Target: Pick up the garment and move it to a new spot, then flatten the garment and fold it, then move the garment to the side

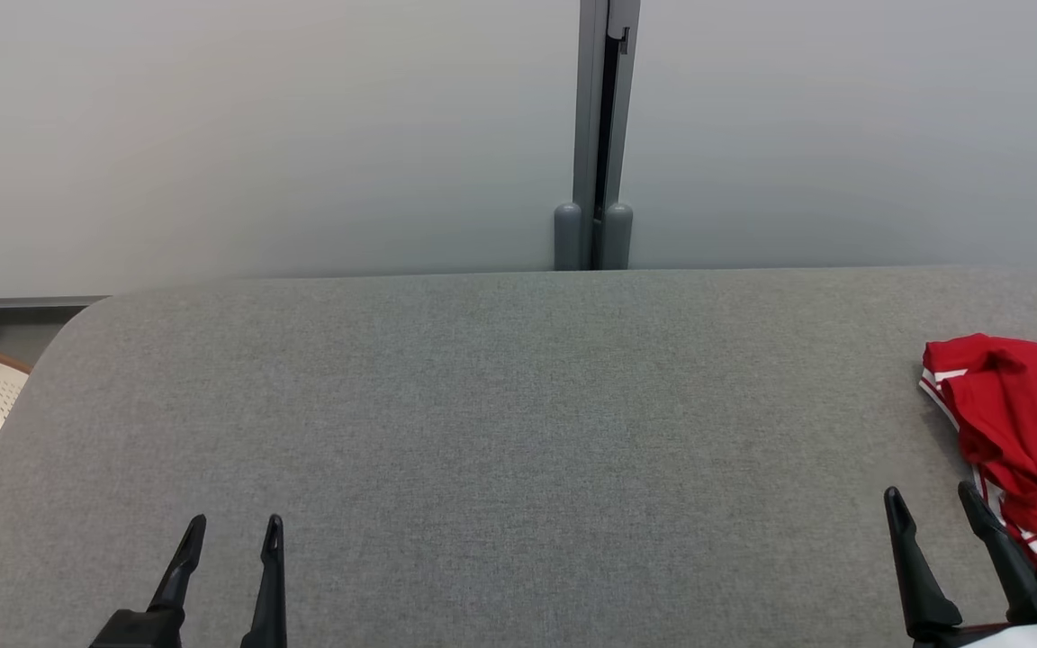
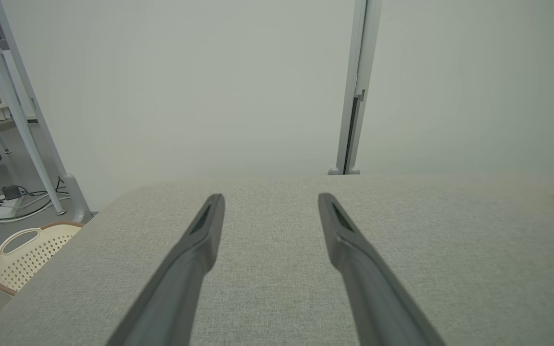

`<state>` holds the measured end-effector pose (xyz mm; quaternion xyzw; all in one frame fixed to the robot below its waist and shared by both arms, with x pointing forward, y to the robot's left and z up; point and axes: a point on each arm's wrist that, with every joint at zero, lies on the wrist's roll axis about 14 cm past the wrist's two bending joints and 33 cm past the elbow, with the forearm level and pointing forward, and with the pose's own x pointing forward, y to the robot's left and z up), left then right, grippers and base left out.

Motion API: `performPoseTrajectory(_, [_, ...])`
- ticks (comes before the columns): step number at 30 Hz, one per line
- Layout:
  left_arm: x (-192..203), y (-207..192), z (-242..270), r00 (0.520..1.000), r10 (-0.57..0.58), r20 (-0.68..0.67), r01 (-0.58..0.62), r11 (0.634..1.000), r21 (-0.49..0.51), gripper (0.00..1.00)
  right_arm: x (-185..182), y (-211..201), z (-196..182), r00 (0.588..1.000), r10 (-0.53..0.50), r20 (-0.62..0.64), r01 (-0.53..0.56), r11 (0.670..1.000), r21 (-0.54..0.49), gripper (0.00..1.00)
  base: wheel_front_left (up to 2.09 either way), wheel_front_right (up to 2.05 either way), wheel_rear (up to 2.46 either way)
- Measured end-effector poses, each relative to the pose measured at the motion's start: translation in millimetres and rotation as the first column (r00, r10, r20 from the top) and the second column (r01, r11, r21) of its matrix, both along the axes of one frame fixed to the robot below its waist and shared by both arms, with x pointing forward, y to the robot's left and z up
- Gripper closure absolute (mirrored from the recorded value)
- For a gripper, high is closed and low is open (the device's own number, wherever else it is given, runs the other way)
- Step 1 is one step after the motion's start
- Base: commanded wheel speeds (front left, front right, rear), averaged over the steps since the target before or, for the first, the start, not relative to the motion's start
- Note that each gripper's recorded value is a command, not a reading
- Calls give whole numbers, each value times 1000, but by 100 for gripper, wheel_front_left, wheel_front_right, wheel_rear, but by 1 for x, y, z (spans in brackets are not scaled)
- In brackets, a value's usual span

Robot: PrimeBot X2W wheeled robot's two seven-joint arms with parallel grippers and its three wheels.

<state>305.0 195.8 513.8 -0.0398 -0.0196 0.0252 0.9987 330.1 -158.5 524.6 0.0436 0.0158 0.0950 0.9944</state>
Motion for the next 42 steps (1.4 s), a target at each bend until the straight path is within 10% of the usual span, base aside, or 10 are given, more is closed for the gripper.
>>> performPoseTrajectory(40, [-3, -4, -7, 999, -20, -33, 20, 1000, 13, 0, -8, -3, -1, 1000, -10, -4, 10, 1000, 0, 0, 0, 0, 0])
performPoseTrajectory(41, [-3, -5, -8, 999, -21, -37, 21, 1000, 12, 100, -8, -3, -2, 1000, -10, -8, 10, 1000, 1, 100, 0, 0, 0])
performPoseTrajectory(42, [-5, -7, -13, 998, -22, -51, 22, 1000, 7, 100, -9, -2, -6, 1000, -10, -22, 10, 1000, 4, 100, 0, 0, 0])
